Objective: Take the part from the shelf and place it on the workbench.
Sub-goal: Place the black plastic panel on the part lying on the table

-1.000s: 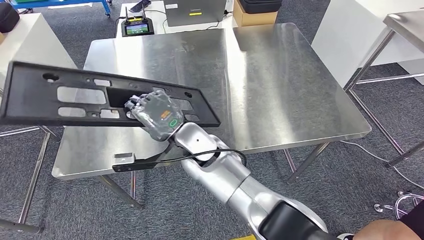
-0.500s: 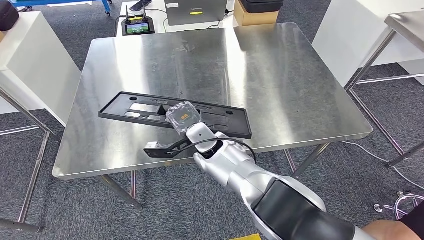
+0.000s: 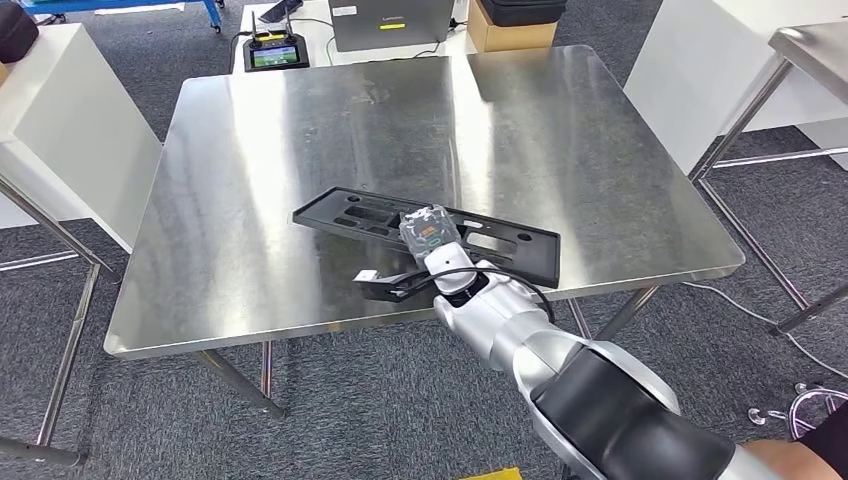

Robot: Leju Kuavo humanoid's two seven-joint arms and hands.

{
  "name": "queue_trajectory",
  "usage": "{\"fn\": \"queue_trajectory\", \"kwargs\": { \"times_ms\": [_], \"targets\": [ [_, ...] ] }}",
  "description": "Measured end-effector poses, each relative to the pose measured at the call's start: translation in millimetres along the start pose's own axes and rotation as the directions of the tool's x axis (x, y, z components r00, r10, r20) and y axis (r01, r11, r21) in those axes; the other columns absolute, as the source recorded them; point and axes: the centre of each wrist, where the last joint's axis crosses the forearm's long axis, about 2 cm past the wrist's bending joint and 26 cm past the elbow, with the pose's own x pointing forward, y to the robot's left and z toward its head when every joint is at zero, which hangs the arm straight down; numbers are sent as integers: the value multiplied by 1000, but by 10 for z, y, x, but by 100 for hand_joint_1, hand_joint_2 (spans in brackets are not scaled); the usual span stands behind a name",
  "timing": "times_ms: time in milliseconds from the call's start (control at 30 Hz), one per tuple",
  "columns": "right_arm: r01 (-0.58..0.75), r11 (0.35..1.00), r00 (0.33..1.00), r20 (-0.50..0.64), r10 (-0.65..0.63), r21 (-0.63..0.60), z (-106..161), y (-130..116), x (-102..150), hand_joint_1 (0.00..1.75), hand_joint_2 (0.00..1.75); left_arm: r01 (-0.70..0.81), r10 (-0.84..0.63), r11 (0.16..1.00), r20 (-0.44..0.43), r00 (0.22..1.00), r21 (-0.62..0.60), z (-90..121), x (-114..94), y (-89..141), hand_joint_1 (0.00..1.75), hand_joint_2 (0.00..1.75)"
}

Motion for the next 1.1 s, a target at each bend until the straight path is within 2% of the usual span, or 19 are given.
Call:
{"fn": "queue_trajectory", "kwargs": {
  "times_ms": [200,333,633,1100],
  "targets": [
    [-25,999,999,-24,26,34,-2,89,-134,175,175,-6,6,1000,9,1000,12,3,-10,13,0,175],
    [-36,999,999,-25,37,41,-5,95,-158,0,0,0,-1,999,28,1000,35,4,-12,18,0,175],
    [-44,998,999,-24,44,38,-11,90,-185,0,0,3,-5,997,18,1000,78,14,-31,31,0,175],
    [-65,998,998,-15,65,28,-18,68,-192,0,0,-14,13,998,9,1000,66,18,-41,30,0,175]
  ]
}}
